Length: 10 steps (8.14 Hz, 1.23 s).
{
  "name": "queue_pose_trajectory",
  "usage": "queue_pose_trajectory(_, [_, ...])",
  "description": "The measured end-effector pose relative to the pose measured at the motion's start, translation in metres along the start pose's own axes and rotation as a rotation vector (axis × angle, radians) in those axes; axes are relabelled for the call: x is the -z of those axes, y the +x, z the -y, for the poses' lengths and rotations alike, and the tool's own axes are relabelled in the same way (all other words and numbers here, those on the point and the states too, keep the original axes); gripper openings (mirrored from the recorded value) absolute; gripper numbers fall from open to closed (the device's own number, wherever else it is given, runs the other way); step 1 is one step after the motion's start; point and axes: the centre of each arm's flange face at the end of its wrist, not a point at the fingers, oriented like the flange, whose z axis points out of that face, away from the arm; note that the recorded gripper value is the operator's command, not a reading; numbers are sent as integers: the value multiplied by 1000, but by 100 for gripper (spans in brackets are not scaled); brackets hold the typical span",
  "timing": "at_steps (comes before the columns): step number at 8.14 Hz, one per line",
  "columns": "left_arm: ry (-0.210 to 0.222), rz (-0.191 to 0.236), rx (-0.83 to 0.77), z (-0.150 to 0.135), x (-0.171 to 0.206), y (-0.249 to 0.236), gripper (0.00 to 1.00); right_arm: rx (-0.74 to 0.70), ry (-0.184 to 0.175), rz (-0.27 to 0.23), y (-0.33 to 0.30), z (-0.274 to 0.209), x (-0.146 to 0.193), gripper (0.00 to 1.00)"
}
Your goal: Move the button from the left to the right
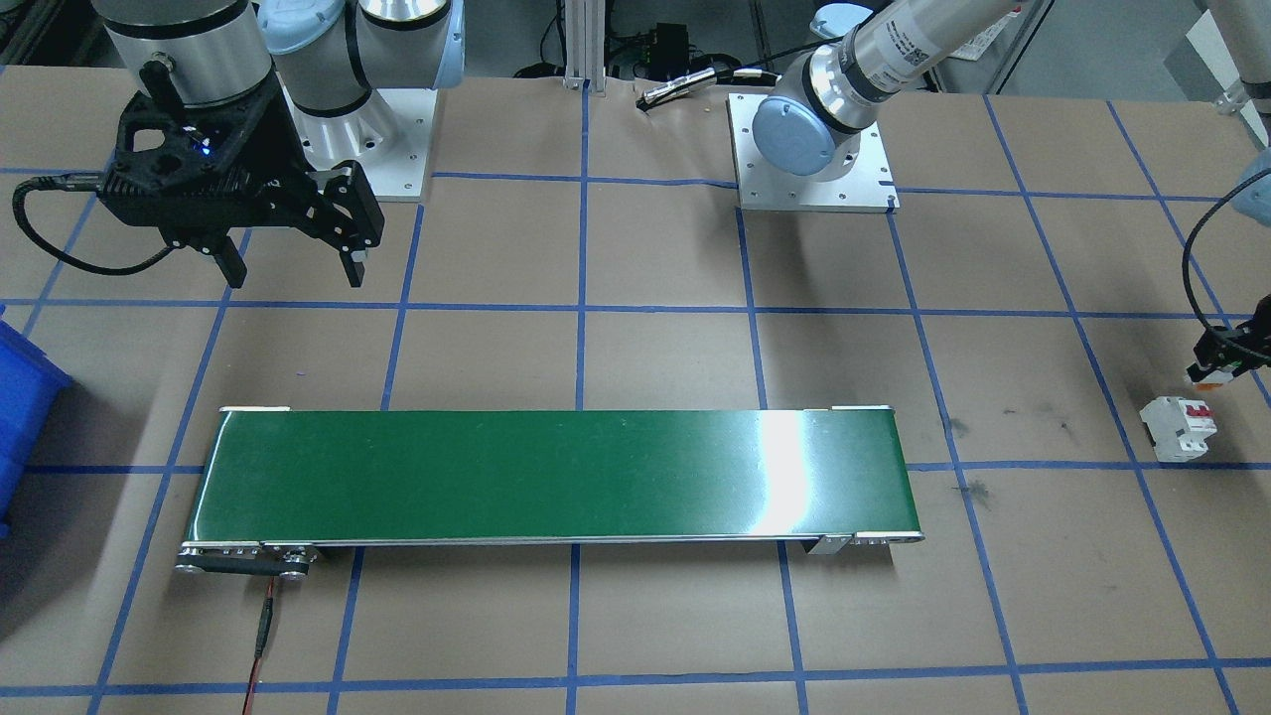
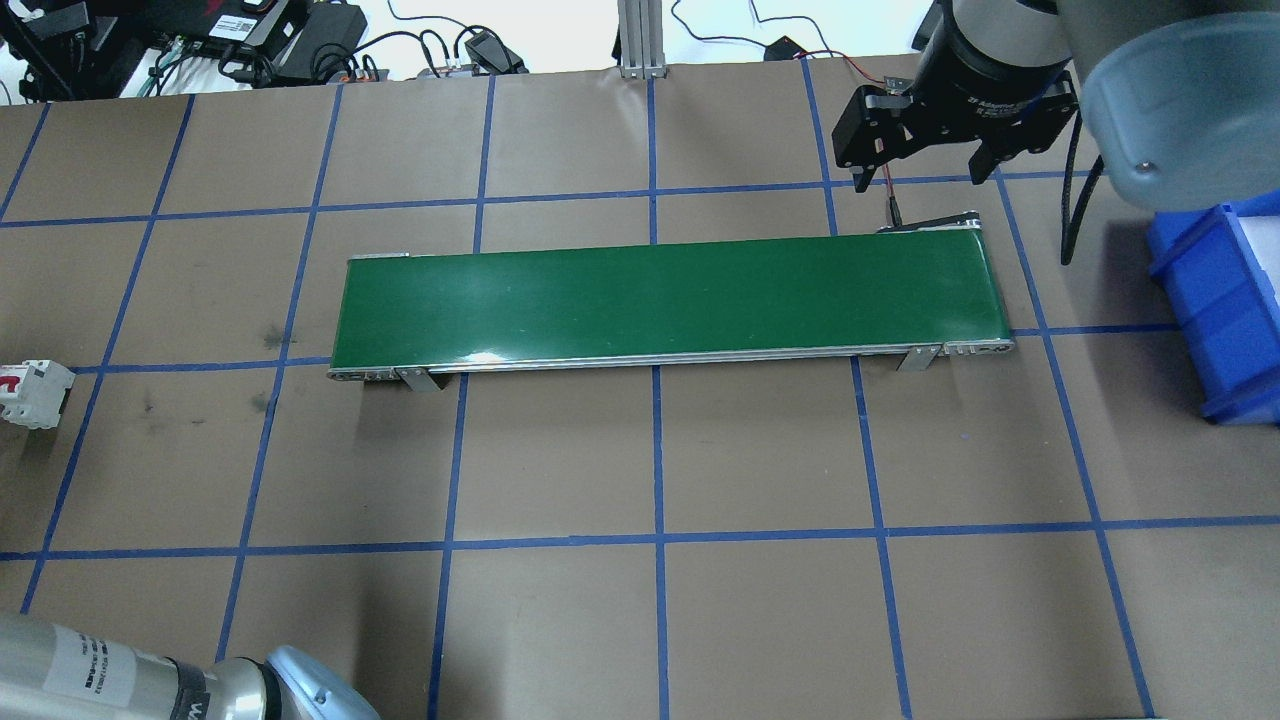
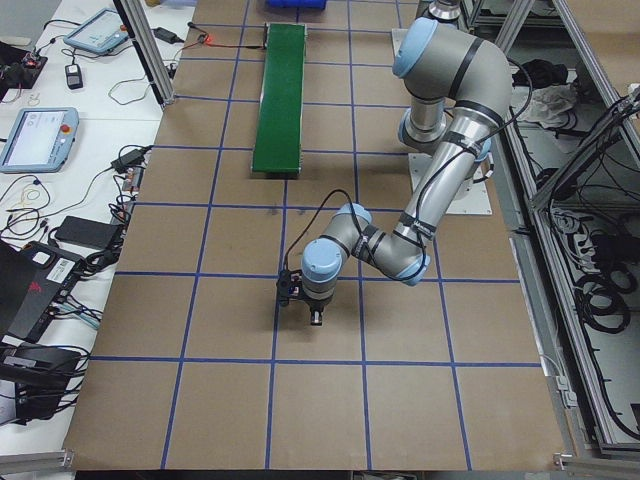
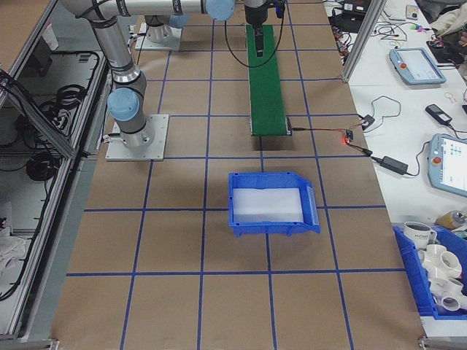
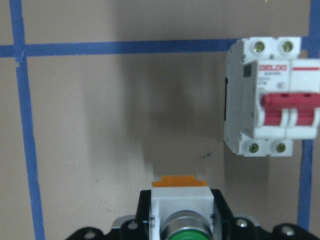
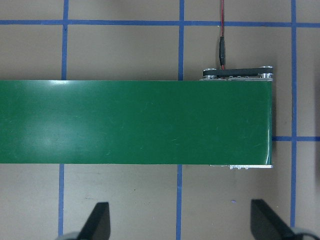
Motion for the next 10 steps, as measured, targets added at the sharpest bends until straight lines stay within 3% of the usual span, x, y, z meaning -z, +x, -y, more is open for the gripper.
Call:
queue_pose_trajectory(4, [-12, -16, -41, 32, 97, 92, 18, 0, -1, 0, 0, 0, 0, 100])
queue_pose_trajectory(7, [29, 12, -19, 86, 152, 227, 18, 0, -1, 1, 0, 0, 0, 100])
queue_pose_trajectory(10, [38, 1, 113, 115, 170, 348, 19, 0, -2, 1, 0, 0, 0, 100])
